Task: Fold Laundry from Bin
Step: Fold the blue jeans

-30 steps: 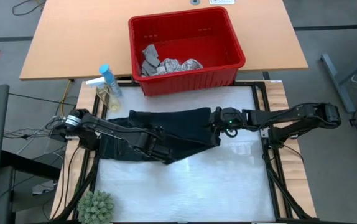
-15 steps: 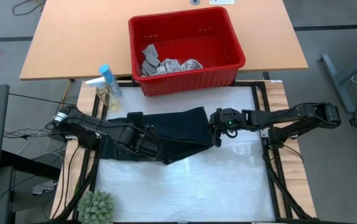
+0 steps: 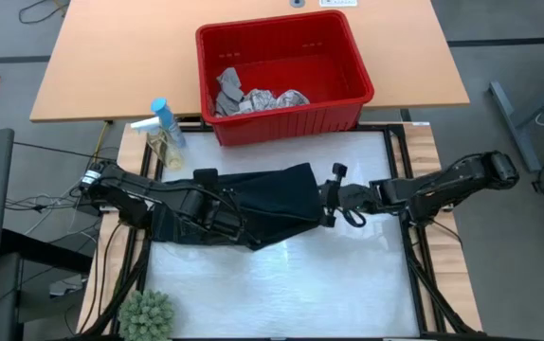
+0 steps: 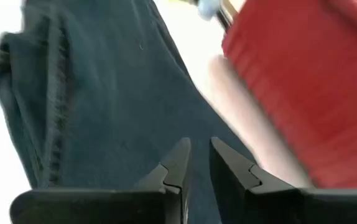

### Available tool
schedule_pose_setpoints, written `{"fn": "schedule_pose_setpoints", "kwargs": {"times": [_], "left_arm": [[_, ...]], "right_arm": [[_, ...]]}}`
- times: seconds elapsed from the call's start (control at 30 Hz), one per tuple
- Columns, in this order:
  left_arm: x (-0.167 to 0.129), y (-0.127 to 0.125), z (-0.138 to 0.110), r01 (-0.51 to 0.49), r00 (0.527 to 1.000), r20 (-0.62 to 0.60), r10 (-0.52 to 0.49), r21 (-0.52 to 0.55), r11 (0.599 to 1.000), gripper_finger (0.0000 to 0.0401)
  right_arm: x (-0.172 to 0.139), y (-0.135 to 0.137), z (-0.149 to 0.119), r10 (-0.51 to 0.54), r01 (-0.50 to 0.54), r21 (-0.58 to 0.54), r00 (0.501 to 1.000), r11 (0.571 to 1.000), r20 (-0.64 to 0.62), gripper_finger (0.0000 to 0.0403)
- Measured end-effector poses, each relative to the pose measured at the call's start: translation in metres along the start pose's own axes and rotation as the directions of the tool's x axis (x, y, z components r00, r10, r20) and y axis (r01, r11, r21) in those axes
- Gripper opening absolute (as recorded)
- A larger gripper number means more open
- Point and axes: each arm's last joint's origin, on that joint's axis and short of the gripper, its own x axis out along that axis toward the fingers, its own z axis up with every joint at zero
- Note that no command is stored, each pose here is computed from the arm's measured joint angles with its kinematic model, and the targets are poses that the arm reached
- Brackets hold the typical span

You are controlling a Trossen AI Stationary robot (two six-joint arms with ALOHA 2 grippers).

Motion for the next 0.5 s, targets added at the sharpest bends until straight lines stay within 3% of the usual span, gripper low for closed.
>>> {"fn": "schedule_pose_setpoints", "kwargs": {"times": [0.23, 0.5], "left_arm": [[0.005, 0.010, 0.003, -0.037, 0.999, -0.007, 0.037, -0.004, 0.999, 0.0005], [0.013, 0.026, 0.007, -0.117, 0.993, -0.016, 0.117, 0.021, 0.993, 0.0006]], "right_arm": [[-0.025, 0.018, 0.020, 0.130, -0.128, 0.030, 0.987, 0.991, -0.097, 0.0118], [-0.044, 0.047, 0.002, 0.201, -0.147, 0.219, 0.946, 0.965, -0.252, 0.0265]]}}
